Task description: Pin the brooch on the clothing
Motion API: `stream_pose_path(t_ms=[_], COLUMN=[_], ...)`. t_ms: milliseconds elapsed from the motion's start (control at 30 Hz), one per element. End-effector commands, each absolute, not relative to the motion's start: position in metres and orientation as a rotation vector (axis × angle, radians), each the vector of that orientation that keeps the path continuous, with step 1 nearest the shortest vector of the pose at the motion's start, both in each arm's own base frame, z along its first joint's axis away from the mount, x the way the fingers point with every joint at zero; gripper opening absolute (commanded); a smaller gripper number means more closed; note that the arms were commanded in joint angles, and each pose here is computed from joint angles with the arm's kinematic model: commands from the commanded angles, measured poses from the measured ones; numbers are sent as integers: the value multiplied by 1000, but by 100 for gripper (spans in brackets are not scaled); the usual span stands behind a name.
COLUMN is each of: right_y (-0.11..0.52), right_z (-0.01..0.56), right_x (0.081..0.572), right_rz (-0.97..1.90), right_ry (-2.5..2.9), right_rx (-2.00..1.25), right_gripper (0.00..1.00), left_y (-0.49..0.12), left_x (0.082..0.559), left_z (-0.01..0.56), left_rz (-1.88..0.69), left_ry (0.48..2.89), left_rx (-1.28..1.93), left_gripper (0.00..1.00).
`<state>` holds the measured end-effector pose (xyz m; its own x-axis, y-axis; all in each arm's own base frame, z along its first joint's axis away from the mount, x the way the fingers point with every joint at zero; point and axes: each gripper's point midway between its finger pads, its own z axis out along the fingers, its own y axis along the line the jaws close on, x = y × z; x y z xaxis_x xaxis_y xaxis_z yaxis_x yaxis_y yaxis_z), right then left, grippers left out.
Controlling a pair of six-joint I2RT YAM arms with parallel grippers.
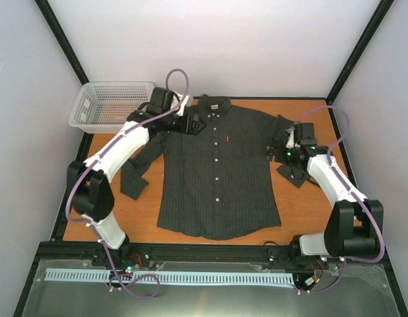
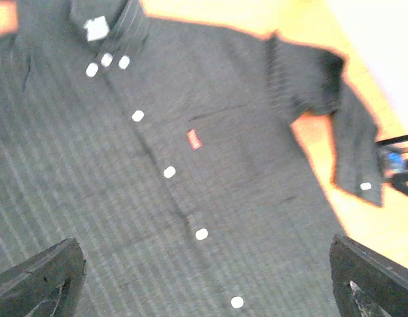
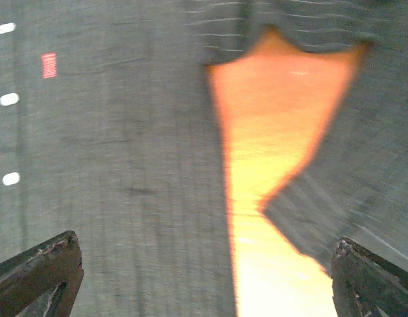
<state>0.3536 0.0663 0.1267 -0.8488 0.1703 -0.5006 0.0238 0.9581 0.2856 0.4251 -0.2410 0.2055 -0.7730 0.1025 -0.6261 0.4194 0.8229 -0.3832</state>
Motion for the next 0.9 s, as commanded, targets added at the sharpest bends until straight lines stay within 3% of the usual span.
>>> stream_pose_path(t_ms=[0, 267, 467, 867], right_y=[0, -26, -56, -36], right_z=[122, 107, 101, 90], right_x=[325, 324, 326, 363], right_rz=[161, 167, 11, -159], right_ry=[2568, 2600, 2595, 2723], right_rx=[387, 546, 595, 288], right_gripper=[100, 100, 100, 94], left_y=[-248, -241, -242, -244], left_x=[405, 377, 366, 370], left_z=[265, 265, 279, 264], left_rz=[-798, -828, -864, -868], left_ry=[2219, 2151, 2114, 2158], left_rx=[456, 490, 505, 504], left_gripper=[100, 100, 100, 100])
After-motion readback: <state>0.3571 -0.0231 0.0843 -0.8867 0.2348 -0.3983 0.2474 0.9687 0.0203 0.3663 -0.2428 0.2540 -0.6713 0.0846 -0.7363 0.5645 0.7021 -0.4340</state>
